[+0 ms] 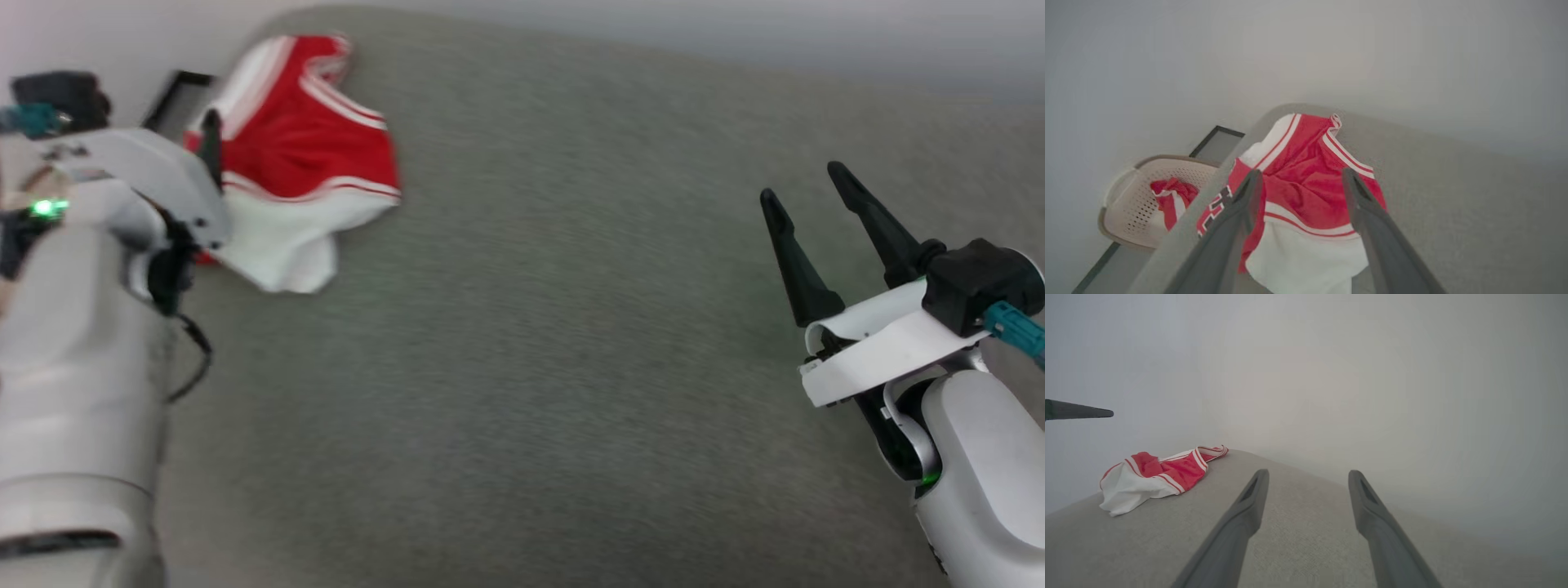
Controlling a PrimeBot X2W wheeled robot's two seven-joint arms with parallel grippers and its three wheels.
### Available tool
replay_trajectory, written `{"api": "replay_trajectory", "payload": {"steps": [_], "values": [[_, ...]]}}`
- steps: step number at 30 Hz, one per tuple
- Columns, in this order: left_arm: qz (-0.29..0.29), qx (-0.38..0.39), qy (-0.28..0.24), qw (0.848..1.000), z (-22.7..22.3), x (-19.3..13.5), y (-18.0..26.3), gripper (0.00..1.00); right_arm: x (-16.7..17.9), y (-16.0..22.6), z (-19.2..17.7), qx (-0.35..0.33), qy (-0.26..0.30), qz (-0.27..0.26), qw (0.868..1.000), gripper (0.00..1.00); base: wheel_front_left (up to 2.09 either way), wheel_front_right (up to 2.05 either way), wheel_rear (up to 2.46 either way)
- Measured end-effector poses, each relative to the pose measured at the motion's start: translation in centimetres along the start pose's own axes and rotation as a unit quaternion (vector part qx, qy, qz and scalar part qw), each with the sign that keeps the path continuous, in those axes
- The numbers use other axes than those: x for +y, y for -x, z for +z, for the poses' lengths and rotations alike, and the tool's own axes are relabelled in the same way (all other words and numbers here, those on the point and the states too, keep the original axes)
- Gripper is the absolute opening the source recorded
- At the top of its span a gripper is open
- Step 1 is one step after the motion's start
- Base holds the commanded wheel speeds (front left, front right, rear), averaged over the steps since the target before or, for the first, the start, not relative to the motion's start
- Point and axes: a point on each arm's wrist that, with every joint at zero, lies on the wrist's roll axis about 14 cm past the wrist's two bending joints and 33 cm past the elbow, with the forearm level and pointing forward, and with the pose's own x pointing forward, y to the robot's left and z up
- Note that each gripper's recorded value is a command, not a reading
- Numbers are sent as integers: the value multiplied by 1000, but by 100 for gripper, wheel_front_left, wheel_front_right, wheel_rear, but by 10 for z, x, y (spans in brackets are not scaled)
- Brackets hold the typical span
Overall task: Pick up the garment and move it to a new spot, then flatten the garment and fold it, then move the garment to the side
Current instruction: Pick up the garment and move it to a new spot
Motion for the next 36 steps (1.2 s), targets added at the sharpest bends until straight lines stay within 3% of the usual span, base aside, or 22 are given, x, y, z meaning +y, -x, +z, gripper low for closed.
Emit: {"api": "replay_trajectory", "payload": {"steps": [6,14,25,26,27,29,36], "values": [[13,147,32,989,-44,-8,-41,100,-36,27,-20,25,-2,-48,999,100,0,0,0],[16,322,30,946,-128,-32,-67,100,-78,54,-37,44,5,-100,994,100,0,0,0],[15,360,40,932,-173,-52,-102,100,-106,80,-61,76,11,-136,988,100,0,0,0],[13,361,38,932,-175,-53,-104,93,-107,81,-63,78,11,-137,987,100,0,0,0],[11,358,37,933,-175,-54,-106,48,-107,82,-64,79,11,-138,987,100,0,0,0],[4,341,34,939,-170,-57,-109,0,-106,82,-63,79,12,-138,987,100,0,0,0],[-15,260,24,965,-139,-62,-106,0,-99,85,-45,67,13,-142,988,100,0,0,0]]}}
